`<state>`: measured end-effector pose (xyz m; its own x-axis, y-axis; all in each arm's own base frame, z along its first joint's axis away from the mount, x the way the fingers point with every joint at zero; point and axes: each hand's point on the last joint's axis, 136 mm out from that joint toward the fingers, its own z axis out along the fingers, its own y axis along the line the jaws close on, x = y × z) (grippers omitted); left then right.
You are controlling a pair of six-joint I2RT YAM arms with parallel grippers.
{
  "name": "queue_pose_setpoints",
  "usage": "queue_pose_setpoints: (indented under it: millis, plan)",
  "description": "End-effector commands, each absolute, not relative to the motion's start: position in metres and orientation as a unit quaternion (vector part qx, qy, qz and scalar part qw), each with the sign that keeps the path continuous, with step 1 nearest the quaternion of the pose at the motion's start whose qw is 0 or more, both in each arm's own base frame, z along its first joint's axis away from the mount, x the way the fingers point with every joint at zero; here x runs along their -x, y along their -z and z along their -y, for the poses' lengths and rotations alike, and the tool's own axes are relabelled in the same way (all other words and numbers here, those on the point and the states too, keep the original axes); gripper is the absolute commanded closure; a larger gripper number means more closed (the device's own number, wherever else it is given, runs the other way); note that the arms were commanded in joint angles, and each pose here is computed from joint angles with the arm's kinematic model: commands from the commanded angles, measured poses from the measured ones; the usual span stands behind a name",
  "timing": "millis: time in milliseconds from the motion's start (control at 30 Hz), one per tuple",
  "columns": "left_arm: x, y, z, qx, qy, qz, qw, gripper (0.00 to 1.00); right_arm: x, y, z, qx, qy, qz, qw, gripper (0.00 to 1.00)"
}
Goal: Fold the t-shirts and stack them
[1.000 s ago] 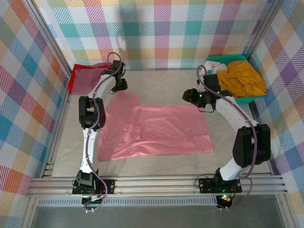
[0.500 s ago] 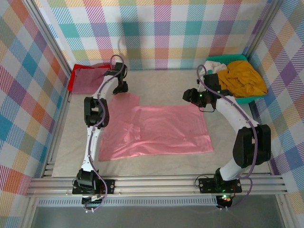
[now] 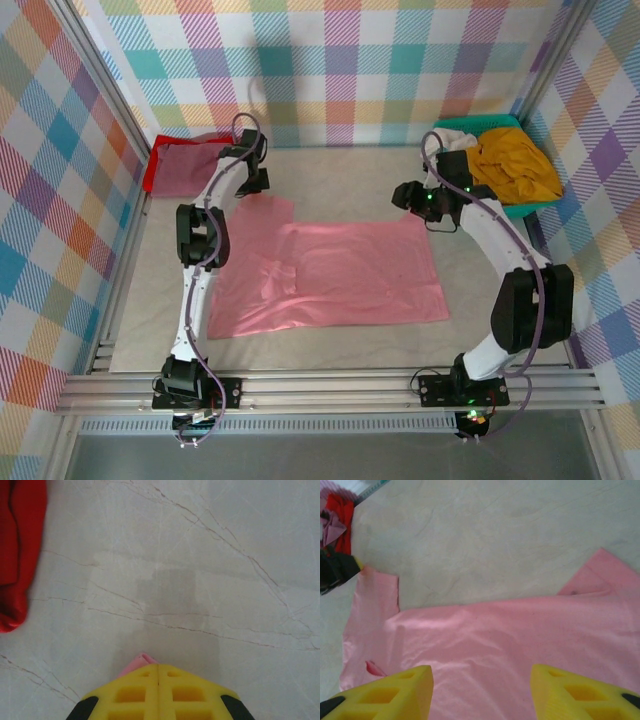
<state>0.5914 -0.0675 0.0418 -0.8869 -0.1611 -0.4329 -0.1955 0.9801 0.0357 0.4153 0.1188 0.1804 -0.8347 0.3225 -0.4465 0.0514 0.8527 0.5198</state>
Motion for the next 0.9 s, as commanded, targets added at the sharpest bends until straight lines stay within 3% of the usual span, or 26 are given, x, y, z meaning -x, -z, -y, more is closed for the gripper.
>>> queue_pose_setpoints:
  millis: [0, 300, 533, 867]
  plan:
    - [-0.594, -0.116, 0.055, 0.097, -0.043, -0.954, 0.282, 1.00, -0.425, -0.173, -0.114, -0.109, -0.251, -0.928, 0.255, 0.46]
    - [-0.591, -0.132, 0.050, 0.113, -0.030, -0.949, 0.293, 1.00, -0.442, -0.144, -0.104, -0.115, -0.206, -0.946, 0.222, 0.45]
    - [-0.586, -0.135, 0.055, 0.112, -0.015, -0.947, 0.302, 1.00, -0.461, -0.098, -0.057, -0.159, -0.065, -0.970, 0.171, 0.42]
    - [-0.585, -0.135, 0.058, 0.109, -0.003, -0.945, 0.308, 1.00, -0.487, -0.052, -0.056, -0.170, -0.040, -0.977, 0.122, 0.44]
